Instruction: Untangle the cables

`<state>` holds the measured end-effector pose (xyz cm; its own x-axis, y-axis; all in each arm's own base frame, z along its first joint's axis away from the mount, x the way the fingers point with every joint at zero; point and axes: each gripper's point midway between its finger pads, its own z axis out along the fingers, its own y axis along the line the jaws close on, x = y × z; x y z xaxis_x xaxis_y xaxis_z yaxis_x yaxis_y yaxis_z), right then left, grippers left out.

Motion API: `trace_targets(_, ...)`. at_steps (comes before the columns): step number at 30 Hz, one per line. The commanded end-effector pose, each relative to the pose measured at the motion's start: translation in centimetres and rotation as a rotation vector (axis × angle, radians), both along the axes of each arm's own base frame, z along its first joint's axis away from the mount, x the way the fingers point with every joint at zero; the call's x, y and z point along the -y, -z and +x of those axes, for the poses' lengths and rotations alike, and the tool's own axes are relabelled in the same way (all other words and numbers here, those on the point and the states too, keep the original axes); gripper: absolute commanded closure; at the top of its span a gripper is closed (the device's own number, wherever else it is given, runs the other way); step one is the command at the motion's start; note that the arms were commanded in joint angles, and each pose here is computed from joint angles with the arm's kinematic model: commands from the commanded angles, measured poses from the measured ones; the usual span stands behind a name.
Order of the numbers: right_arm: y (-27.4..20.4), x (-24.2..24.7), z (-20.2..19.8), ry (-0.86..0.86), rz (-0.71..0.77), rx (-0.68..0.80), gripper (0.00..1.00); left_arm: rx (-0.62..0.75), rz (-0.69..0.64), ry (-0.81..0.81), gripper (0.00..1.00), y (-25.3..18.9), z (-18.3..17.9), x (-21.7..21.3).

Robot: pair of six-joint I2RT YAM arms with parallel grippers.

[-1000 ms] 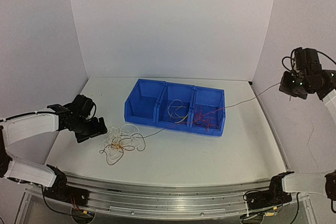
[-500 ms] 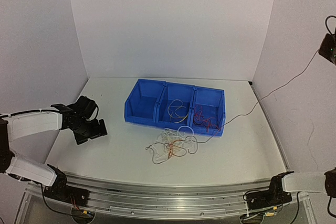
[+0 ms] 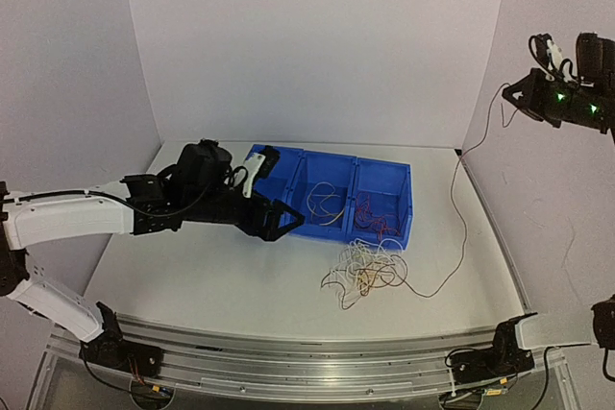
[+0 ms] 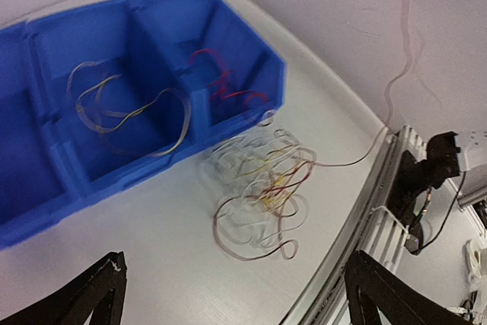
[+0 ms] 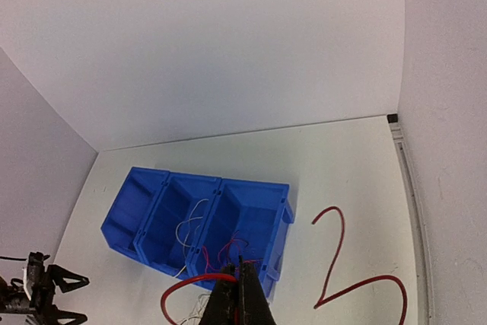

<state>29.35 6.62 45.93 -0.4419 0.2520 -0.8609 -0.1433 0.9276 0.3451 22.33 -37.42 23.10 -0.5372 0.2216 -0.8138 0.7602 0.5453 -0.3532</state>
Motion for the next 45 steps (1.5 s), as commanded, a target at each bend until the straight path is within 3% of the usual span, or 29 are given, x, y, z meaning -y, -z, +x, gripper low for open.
trace_targets(1,-2.0,-1.2,-1.7,-0.056,0.093,0.041,1.0,0.147,0.101,0.129,0.01,2.1,-1.4,7.4)
trace_targets(7,-1.3,-0.8,-1.6,-0.035,0.086,0.028,1.0,0.273,0.398,-0.02,0.0,8.1,-2.0,13.8)
trace_targets(13,-0.5,-0.7,-1.8,-0.025,0.08,0.014,1.0,0.119,0.493,-0.042,0.0,15.2,-2.5,16.5)
trace_targets(20,-0.2,-0.5,-2.1,-0.015,0.081,0.011,1.0,0.13,0.661,-0.344,0.06,19.5,1.0,14.2)
trace_targets(26,-0.2,1.5,-1.8,0.091,0.033,0.026,1.0,0.091,0.745,-0.396,0.34,23.3,1.3,11.7)
trace_targets(31,0.9,7.1,-1.4,0.386,-0.116,0.025,1.0,-0.015,0.804,-0.626,0.82,22.8,4.0,3.2)
trace_targets(33,2.1,7.8,-1.2,0.411,-0.177,-0.004,1.0,-0.037,0.801,-0.702,0.96,21.8,4.5,-0.5)
trace_targets(36,6.0,6.0,-1.4,0.312,-0.146,-0.102,1.0,-0.057,0.767,-0.723,1.0,19.9,4.0,-3.8)
trace_targets(40,13.0,3.5,-3.3,0.225,0.0,-0.271,1.0,-0.044,0.654,-0.673,1.0,15.3,3.3,-4.5)
trace_targets(42,16.9,3.2,-4.6,0.221,0.026,-0.356,0.87,-0.034,0.591,-0.631,1.0,13.1,3.0,-4.2)
trace_targets(45,19.7,3.5,-6.1,0.223,0.001,-0.4,0.51,0.023,0.484,-0.56,1.0,8.4,2.8,-3.8)
